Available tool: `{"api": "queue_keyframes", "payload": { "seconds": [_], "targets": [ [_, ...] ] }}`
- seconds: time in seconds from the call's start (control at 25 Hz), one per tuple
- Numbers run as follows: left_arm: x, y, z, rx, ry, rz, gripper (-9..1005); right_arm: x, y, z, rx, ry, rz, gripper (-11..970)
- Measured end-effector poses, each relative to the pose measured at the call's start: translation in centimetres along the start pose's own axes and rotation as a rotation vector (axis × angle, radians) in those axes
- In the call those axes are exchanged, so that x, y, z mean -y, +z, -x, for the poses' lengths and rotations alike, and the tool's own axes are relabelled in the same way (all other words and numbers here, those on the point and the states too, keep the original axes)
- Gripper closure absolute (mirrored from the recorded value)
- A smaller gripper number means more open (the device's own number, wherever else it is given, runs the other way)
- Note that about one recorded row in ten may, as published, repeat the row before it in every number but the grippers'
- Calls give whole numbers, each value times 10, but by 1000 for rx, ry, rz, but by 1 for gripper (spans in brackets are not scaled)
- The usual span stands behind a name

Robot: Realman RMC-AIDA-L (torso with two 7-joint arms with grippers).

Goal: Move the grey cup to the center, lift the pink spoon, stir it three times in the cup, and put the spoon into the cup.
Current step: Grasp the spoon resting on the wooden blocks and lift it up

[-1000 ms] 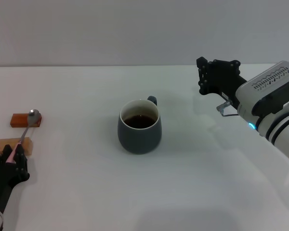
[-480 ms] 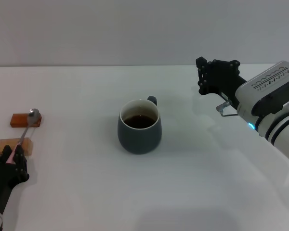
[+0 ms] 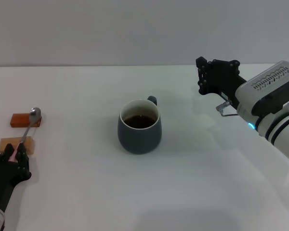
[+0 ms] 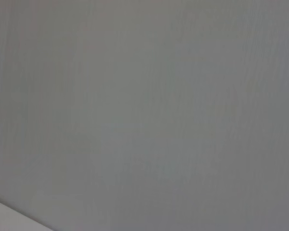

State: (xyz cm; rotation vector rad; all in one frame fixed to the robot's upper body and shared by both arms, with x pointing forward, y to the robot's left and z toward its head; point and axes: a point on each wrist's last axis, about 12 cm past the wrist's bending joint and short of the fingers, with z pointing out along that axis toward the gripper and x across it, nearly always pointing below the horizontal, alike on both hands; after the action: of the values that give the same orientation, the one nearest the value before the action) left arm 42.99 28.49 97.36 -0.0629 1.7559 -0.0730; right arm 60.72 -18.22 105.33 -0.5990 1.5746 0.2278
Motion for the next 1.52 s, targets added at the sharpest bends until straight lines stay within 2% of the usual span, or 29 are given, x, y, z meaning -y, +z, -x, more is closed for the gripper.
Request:
{"api": "queue_keyframes", "payload": {
  "seconds": [1.52],
  "targets": [
    [1,-4,-2,0,-13,-5,752,-1,0,0,0,1,3,960]
  ]
}}
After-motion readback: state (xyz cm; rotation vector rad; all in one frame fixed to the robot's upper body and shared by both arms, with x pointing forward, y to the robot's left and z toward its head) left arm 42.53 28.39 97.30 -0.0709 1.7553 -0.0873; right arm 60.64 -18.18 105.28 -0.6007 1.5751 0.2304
